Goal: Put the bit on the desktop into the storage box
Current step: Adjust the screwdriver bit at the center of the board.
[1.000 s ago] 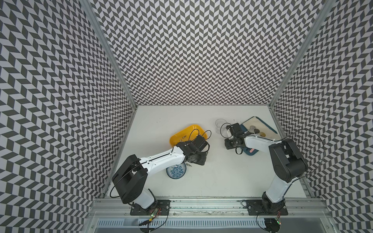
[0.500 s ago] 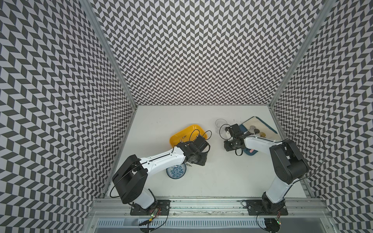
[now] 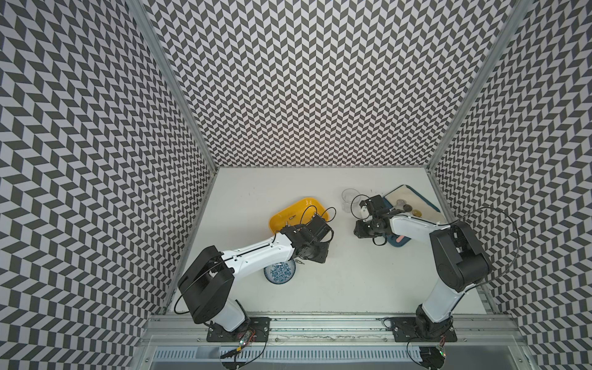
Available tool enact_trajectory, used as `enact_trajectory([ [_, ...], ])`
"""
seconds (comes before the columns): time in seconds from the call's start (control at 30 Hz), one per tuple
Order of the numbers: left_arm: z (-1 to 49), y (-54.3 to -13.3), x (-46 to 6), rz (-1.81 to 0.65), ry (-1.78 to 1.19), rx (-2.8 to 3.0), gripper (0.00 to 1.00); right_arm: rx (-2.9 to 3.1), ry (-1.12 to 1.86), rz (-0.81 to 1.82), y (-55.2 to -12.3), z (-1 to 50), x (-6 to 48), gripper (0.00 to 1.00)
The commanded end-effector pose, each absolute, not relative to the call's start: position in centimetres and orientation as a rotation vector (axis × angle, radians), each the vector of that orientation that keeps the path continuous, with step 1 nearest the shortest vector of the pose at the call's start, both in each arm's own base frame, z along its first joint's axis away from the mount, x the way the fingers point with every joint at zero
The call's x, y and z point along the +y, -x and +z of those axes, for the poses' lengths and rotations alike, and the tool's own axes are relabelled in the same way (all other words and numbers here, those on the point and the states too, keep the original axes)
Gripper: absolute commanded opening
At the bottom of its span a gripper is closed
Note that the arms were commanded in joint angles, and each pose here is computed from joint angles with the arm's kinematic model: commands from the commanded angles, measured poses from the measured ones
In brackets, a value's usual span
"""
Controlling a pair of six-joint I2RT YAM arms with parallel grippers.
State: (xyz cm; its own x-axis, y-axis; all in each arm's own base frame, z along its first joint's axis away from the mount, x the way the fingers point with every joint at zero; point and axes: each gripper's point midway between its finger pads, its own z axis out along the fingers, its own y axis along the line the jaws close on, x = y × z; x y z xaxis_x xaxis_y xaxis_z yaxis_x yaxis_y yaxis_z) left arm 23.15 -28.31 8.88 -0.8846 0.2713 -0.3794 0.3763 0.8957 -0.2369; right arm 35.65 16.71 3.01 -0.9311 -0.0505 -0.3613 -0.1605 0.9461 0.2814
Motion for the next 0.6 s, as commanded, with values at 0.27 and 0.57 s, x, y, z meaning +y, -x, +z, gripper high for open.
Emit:
enact_trajectory([
  [0.27, 9.56, -23.12, -28.24, -0.446, -0.479, 2.690, 0.39, 2.729, 0.057, 0.492, -37.06, 2.94, 16.53, 0.31],
  [0.57, 9.90, -23.32, -28.48, -0.451, -0.480, 2.683, 0.39, 2.709, -0.009, 0.589, -37.26, 2.85, 16.16, 0.29],
])
